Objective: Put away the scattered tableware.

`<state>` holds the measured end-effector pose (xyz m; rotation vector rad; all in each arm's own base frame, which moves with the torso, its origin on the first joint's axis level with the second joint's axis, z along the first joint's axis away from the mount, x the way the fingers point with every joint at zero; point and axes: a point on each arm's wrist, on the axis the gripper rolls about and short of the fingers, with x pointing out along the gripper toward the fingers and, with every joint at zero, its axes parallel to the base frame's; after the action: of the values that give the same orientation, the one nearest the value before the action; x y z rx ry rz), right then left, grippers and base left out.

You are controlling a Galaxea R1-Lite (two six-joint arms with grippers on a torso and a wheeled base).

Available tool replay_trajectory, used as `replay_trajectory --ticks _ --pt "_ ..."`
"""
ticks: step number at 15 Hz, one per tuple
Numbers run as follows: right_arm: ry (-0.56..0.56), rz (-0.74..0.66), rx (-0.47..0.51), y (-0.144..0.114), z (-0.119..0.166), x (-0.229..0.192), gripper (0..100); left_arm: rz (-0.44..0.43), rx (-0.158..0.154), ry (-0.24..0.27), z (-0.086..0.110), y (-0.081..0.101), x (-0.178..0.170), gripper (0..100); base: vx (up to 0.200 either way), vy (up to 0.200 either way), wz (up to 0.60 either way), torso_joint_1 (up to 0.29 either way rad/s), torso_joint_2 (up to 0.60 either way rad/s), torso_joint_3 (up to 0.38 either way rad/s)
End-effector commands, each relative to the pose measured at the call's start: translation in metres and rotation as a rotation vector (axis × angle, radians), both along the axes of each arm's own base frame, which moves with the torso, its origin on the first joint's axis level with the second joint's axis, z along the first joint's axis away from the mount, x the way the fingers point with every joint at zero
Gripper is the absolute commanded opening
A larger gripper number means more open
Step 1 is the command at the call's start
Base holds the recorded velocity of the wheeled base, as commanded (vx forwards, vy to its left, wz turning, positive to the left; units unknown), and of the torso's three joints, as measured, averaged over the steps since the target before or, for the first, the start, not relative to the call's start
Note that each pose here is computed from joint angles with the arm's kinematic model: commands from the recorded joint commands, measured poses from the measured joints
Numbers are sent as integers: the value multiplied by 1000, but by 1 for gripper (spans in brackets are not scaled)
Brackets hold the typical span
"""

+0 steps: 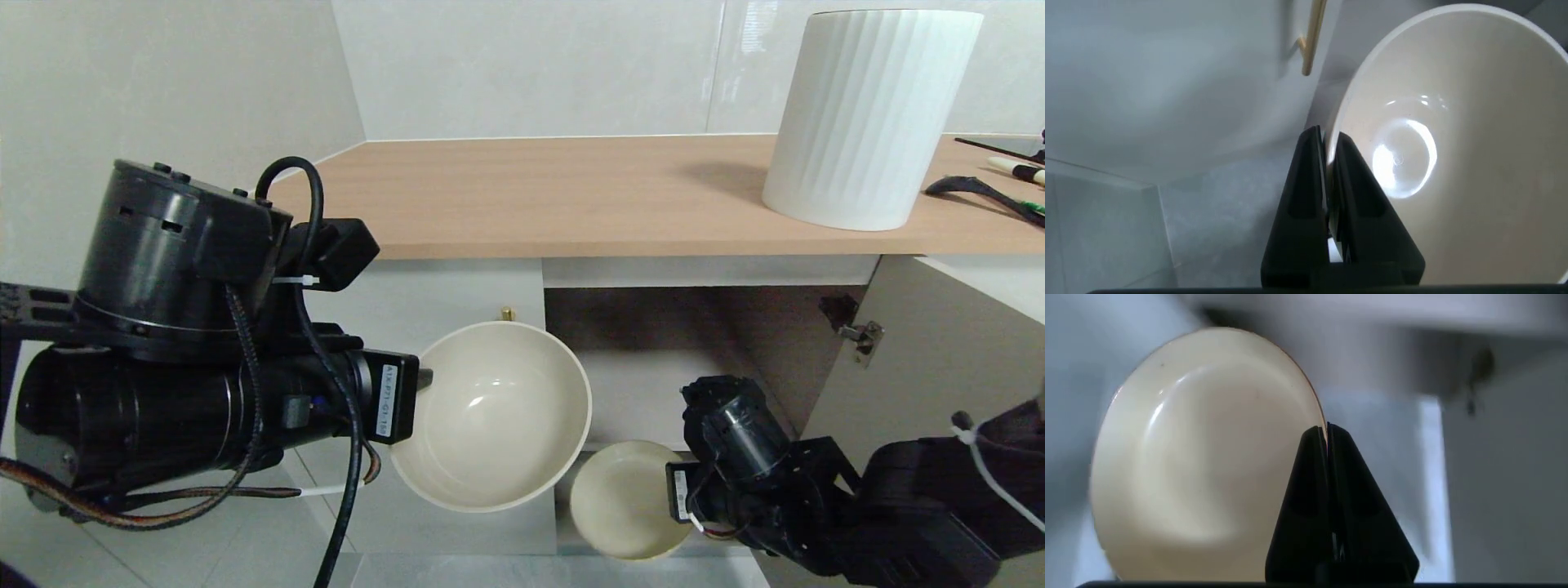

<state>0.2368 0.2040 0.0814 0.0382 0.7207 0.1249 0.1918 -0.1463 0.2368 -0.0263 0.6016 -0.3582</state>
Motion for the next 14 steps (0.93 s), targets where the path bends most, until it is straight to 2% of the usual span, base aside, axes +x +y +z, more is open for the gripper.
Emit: replay_trajectory --ticks 1,4,9,14 --pt "-25 -43 -13 3 -35 37 0 -1 4 5 -2 -1 1 0 0 0 0 0 0 0" --pt "-36 -100 9 -4 -43 54 0 1 4 3 -1 -1 1 0 0 0 0 0 0 0" --pt "-68 -225 44 -16 -60 113 0 1 1 0 0 0 0 0 0 0 0 0 0 0" --pt "-84 -300 39 -29 -78 148 0 -15 4 3 -1 -4 -1 0 0 0 0 0 0 0"
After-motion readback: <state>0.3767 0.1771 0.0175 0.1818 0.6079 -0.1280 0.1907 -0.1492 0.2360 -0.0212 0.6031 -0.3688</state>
